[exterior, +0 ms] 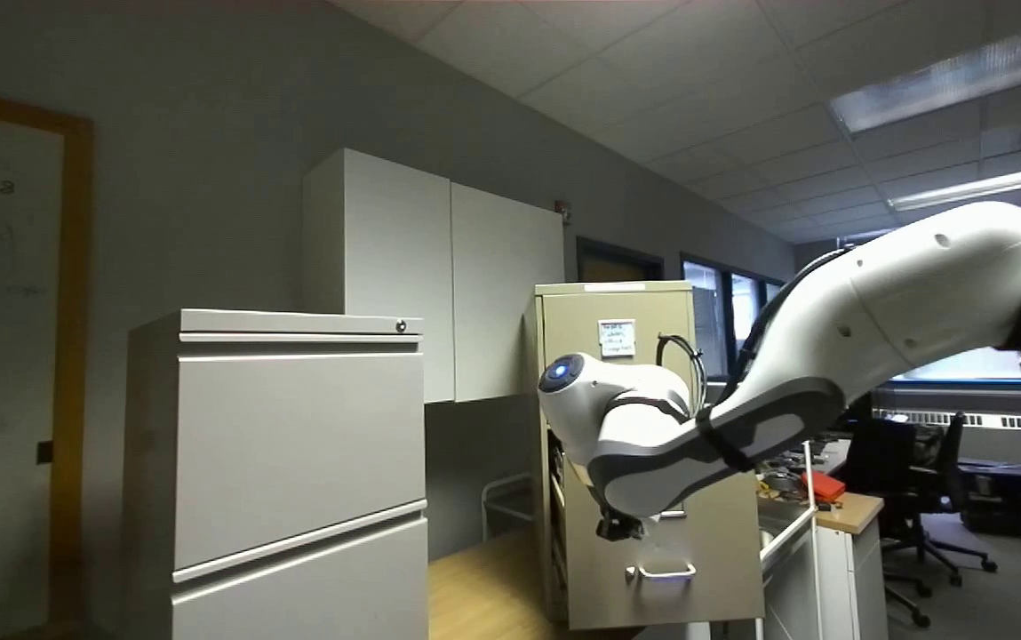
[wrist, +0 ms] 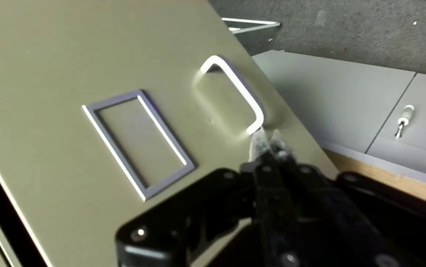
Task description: Close the bottom drawer of the cabinet to the right
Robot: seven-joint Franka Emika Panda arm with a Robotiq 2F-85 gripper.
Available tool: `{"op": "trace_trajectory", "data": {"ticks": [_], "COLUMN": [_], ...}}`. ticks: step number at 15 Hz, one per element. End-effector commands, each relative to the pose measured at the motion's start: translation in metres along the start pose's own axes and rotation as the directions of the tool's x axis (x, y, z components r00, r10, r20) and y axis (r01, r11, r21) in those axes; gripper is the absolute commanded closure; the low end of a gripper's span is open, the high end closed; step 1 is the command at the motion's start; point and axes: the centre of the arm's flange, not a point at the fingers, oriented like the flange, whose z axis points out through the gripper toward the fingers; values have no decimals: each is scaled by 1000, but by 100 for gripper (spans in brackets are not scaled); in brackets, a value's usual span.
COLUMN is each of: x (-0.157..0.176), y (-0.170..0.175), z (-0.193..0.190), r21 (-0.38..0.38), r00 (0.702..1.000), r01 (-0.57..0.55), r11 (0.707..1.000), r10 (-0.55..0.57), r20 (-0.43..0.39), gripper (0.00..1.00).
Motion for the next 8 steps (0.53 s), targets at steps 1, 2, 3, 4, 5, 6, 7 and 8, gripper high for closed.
{"op": "trace_trajectory", "data": {"ticks": [1,2,3,4,5,6,7,8], "x": [77,91,106,114,122,129,136,144], "y": [22,30,41,44,53,62,73,83], "z": [53,68,82,92,96,104,111,119], "r21": [-51,-69,-87,-95,-124,-142,-158,-170], "r00": [1000,999,999,999,999,1000,1000,1000], "r01": [30,37,40,41,32,22,1,-17], "r11": [998,997,995,995,992,990,987,985], "r10": [-30,-36,-40,-40,-34,-25,-5,13], "r20": [4,4,-6,8,-9,-16,-22,-25], "gripper": [100,100,100,100,100,100,100,100]}}
